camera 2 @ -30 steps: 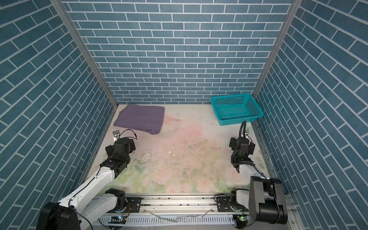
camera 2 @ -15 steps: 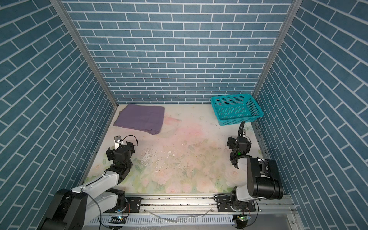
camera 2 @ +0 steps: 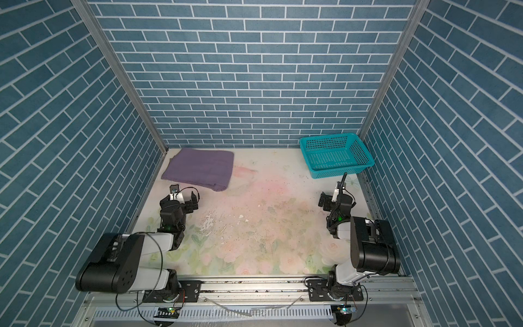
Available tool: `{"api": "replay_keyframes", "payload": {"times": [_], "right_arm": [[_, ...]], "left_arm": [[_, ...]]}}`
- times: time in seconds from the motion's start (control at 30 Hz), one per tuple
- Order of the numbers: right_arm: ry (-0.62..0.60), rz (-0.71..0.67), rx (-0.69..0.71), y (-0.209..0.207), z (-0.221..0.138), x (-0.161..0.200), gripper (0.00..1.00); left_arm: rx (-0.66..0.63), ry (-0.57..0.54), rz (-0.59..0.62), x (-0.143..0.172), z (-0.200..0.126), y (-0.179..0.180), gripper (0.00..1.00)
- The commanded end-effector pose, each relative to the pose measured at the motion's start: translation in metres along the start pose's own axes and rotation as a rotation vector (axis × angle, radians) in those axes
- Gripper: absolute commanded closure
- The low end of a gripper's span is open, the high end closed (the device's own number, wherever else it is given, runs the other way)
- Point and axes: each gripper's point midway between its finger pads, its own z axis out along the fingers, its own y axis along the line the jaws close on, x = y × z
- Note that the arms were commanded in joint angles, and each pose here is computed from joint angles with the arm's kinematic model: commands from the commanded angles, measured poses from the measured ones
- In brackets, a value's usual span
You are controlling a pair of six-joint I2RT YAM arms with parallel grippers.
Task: Fold and stack the trousers
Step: Reset both arms
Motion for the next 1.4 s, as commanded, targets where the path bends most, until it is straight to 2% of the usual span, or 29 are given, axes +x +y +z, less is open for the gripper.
{"api": "replay_keyframes", "payload": {"times": [0.0, 0.07, 0.13, 0.2, 1.37], "right_arm": [[-0.024, -0.041, -0.044, 0.006, 0.004, -0.011, 0.01], [-0.021, -0.042, -0.071, 0.010, 0.004, -0.011, 0.01], [-0.023, -0.042, -0.071, 0.010, 0.004, -0.011, 0.01], [-0.023, -0.043, -0.073, 0.010, 0.004, -0.011, 0.01], [-0.018, -0.049, -0.063, 0.009, 0.005, -0.011, 0.01]], "left_arm": [[0.073, -0.018, 0.017, -0.005, 0.002, -0.010, 0.01], [0.056, 0.003, 0.020, -0.007, 0.015, -0.010, 0.01], [0.048, 0.090, 0.029, -0.003, 0.023, -0.010, 0.01], [0.040, 0.059, 0.021, -0.004, 0.022, -0.007, 0.01], [0.016, 0.064, 0.011, -0.005, 0.023, -0.004, 0.01]]}}
